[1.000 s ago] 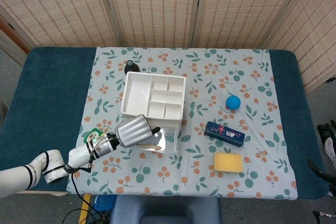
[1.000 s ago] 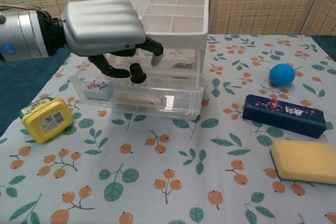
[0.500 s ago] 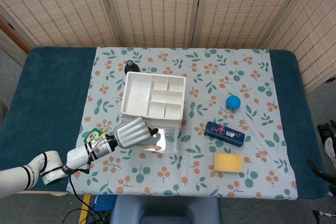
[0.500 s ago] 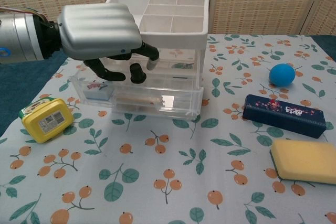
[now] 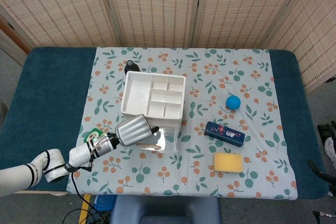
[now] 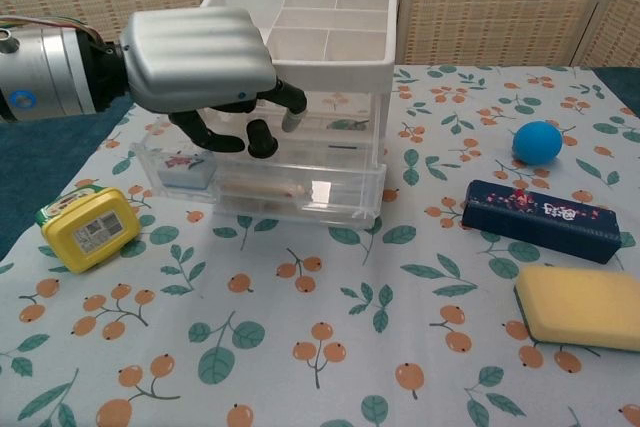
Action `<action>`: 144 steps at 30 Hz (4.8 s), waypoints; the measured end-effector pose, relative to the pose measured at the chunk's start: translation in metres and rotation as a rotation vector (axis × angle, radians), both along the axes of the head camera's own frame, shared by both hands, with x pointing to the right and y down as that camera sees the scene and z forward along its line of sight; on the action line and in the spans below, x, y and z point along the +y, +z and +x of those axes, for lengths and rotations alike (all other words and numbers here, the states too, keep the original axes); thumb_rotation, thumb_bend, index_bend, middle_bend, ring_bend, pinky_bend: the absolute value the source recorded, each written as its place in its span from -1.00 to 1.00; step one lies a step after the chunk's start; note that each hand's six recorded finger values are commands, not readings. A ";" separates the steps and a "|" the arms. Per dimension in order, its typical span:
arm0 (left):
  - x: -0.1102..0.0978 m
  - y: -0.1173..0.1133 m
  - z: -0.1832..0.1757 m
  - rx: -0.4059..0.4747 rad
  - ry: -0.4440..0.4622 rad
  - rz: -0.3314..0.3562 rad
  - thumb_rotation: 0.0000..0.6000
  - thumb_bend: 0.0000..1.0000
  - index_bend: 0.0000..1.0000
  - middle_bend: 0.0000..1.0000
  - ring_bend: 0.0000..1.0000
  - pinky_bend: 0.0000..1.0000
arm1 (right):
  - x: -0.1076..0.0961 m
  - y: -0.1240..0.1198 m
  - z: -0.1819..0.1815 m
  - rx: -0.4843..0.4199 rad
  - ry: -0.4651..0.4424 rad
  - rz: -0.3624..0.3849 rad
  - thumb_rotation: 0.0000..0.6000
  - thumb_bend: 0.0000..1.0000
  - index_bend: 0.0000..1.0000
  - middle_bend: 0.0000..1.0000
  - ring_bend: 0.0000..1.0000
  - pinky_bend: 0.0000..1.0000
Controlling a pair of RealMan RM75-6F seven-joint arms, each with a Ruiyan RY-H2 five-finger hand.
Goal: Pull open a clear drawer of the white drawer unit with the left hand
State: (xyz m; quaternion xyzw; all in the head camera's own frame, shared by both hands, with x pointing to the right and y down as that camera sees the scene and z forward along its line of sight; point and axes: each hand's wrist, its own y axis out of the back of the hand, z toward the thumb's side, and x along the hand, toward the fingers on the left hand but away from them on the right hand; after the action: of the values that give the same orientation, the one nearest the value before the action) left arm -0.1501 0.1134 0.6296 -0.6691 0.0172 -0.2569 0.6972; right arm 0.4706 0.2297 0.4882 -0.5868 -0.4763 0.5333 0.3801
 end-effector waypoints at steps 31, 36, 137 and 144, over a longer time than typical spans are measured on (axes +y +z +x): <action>-0.001 0.000 -0.001 0.018 -0.020 0.016 1.00 -0.48 0.03 0.98 1.00 1.00 | 0.001 0.000 0.000 -0.001 0.002 0.001 1.00 -0.57 -1.00 -0.93 -1.00 -0.99; -0.002 -0.007 -0.007 0.041 -0.047 0.017 1.00 -0.48 0.03 0.98 1.00 1.00 | 0.001 -0.001 0.000 -0.002 0.001 0.004 1.00 -0.57 -1.00 -0.93 -1.00 -0.99; 0.091 0.004 -0.234 -0.195 -0.795 -0.117 1.00 -0.48 -0.15 0.85 0.90 1.00 | -0.009 0.011 -0.009 -0.046 -0.040 -0.017 1.00 -0.57 -1.00 -0.93 -1.00 -0.99; 0.075 -0.025 -0.271 -0.085 -1.071 -0.134 1.00 -0.48 -0.17 0.57 0.56 0.97 | -0.008 0.017 -0.010 -0.046 -0.048 -0.051 1.00 -0.57 -1.00 -0.93 -1.00 -0.99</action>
State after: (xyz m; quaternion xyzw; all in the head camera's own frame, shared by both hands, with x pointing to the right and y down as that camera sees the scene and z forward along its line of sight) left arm -0.4208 0.1885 0.6048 -0.5987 0.3111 -0.6036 0.4248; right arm 0.4606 0.2218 0.5057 -0.6197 -0.4570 0.5222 0.3666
